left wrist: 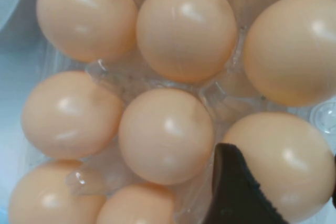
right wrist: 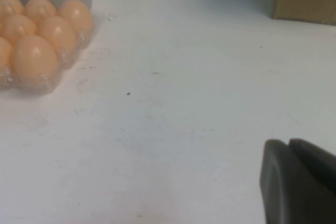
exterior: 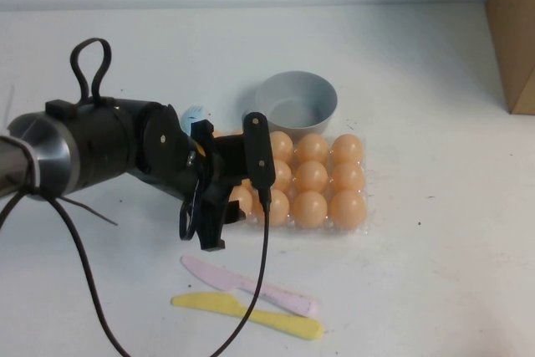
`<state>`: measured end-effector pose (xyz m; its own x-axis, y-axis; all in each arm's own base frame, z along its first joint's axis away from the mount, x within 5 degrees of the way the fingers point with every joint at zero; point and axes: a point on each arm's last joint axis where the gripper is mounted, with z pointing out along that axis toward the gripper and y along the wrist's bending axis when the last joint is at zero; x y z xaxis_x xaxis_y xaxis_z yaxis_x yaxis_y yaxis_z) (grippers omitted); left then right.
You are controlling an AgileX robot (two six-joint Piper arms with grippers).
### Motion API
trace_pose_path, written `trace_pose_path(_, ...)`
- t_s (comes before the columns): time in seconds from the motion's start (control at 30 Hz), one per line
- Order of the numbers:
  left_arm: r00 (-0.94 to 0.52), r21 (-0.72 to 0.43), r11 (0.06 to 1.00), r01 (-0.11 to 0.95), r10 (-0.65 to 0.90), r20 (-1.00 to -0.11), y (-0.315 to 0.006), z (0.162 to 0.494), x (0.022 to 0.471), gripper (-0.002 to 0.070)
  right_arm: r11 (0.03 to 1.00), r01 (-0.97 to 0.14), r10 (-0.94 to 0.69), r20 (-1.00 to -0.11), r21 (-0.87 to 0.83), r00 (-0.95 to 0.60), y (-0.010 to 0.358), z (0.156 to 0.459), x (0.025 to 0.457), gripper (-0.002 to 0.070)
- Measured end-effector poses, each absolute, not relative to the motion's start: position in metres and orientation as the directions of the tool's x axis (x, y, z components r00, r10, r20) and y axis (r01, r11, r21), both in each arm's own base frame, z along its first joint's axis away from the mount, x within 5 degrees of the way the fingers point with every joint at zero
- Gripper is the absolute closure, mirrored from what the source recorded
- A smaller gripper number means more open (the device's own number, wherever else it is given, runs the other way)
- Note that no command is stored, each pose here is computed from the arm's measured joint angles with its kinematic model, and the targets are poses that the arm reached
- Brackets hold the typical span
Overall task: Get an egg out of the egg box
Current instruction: Pick up the egg from the plastic box, then place the egg in the bowl
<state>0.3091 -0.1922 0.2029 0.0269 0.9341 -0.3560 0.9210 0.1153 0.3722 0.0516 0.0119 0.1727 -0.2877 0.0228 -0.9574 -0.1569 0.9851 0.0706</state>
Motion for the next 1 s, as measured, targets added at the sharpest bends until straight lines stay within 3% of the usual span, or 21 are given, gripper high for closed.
trace_pose_path(0.43, 0.054, 0.402, 0.109, 0.909, 0.927, -0.372, -0.188, 0.231, 0.298, 0.0358, 0.985, -0.157, 0.023, -0.957, 0.071, -0.288, 0.012, 0.173, 0.052, 0.0694)
trace_pose_path(0.67, 0.122, 0.497, 0.114, 0.860, 0.900, -0.419, -0.197, 0.259, 0.292, 0.0358, 0.985, -0.157, 0.023, -0.957, 0.071, -0.288, 0.012, 0.173, 0.052, 0.0694)
trace_pose_path(0.83, 0.119, 0.585, 0.259, 0.768, 0.841, -0.528, -0.208, 0.281, 0.312, 0.0358, 0.985, -0.157, 0.023, -0.957, 0.071, -0.288, 0.012, 0.173, 0.052, 0.0694)
trace_pose_path(1.0, 0.084, 0.587, 0.429, 0.686, 0.755, -0.650, -0.227, 0.276, 0.347, 0.0358, 0.985, -0.157, 0.023, -0.957, 0.071, -0.288, 0.012, 0.173, 0.052, 0.0694)
